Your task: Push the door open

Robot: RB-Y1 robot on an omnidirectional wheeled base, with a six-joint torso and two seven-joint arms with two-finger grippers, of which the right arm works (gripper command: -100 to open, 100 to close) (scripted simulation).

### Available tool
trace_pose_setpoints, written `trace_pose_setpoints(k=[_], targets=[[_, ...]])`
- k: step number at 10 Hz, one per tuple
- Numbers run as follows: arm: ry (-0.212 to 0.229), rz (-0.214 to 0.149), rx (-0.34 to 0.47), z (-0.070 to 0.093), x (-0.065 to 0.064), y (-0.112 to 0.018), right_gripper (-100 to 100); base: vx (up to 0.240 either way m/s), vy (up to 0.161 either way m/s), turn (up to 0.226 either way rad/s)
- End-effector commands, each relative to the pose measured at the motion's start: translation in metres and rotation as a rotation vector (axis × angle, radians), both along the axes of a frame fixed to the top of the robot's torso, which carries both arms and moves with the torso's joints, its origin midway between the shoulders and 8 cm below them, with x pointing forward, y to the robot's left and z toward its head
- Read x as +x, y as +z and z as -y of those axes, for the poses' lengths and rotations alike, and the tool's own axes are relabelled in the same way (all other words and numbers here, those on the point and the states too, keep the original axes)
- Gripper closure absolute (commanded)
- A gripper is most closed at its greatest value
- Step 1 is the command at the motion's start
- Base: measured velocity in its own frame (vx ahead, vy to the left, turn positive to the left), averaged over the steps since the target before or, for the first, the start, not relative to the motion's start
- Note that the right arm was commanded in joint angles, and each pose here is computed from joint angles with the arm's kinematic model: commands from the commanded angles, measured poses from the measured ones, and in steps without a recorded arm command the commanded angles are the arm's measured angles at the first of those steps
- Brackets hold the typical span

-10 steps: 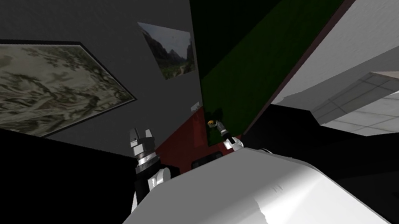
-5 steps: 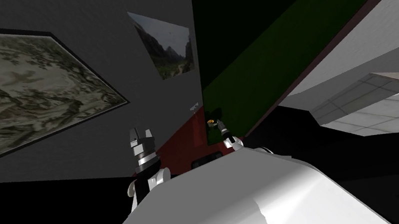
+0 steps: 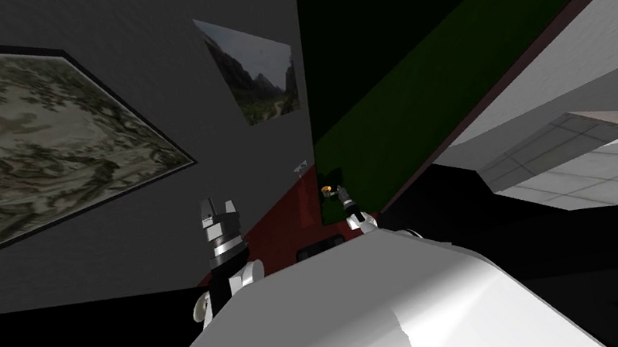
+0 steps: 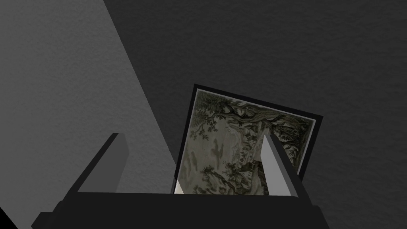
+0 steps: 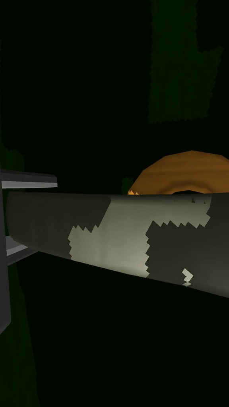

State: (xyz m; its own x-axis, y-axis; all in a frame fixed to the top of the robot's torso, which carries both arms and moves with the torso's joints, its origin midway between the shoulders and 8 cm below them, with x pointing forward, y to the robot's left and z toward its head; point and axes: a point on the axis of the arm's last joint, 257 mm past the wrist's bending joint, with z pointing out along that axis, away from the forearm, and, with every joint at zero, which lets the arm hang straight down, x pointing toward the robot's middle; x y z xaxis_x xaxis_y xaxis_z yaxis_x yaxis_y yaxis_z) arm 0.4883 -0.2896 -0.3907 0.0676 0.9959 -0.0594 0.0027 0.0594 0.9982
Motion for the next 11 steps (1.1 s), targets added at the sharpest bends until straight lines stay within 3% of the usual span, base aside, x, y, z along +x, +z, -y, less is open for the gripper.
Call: trace_pose_setpoints(k=[1, 6, 11], targets=[[-0.013, 0.016, -0.012, 0.013, 0.002, 0.008, 100, 0.006, -0.018, 0.011], [-0.074, 0.020, -0.009, 0.023, 0.000, 0.009, 100, 0.156, 0.052, -0.091], [-0.114, 0.018, 0.009, 0.022, -0.003, 0.006, 100, 0.139, 0.049, -0.075]])
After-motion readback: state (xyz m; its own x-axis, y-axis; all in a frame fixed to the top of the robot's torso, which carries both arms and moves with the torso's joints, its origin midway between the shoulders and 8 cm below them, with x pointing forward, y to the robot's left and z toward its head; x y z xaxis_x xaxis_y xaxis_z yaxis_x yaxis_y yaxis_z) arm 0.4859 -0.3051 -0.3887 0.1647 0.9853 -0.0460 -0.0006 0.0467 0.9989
